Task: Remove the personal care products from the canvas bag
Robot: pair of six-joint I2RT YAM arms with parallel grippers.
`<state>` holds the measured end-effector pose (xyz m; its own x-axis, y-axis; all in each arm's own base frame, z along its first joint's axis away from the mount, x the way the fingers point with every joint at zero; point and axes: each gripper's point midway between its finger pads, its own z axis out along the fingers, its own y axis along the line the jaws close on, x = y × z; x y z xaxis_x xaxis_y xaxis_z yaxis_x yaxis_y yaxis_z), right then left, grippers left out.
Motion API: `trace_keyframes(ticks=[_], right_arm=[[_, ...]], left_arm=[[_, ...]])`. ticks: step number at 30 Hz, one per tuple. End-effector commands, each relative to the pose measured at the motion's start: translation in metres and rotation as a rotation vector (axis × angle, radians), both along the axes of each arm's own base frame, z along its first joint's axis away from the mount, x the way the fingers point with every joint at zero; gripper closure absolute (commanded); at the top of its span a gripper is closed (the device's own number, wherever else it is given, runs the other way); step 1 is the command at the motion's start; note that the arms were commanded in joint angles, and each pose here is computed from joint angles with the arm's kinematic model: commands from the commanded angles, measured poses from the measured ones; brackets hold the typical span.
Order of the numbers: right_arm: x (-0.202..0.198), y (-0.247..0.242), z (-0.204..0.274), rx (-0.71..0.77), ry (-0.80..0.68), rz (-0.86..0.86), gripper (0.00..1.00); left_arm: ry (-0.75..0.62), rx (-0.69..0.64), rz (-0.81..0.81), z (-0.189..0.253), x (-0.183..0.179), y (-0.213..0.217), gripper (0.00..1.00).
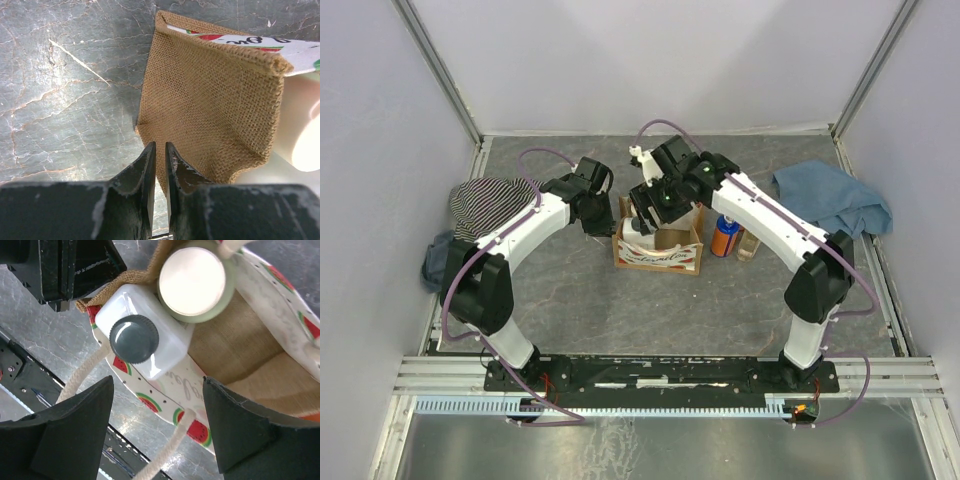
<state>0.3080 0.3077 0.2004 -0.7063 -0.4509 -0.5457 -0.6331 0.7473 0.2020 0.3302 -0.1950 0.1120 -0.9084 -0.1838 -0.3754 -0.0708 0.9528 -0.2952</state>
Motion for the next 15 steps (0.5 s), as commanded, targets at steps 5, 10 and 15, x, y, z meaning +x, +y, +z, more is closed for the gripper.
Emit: trace_keyframes(ticks=[5, 10, 15], right_arm=[[-0.005, 0.038, -0.024, 0.084, -0.012, 0.164, 0.21], [-0.012, 0.049, -0.037, 0.086, -0.015, 0.221, 0.28], [-0.015, 0.058, -0.041, 0.052, -0.071, 0.259, 0.37]], left_arm=[[-0.045, -0.025, -0.026, 0.018, 0.005, -0.006, 0.8], [-0.043, -0.024, -0.027, 0.017, 0.006, -0.006, 0.8], [-0.045, -0.022, -0.027, 0.017, 0.006, -0.006, 0.8]])
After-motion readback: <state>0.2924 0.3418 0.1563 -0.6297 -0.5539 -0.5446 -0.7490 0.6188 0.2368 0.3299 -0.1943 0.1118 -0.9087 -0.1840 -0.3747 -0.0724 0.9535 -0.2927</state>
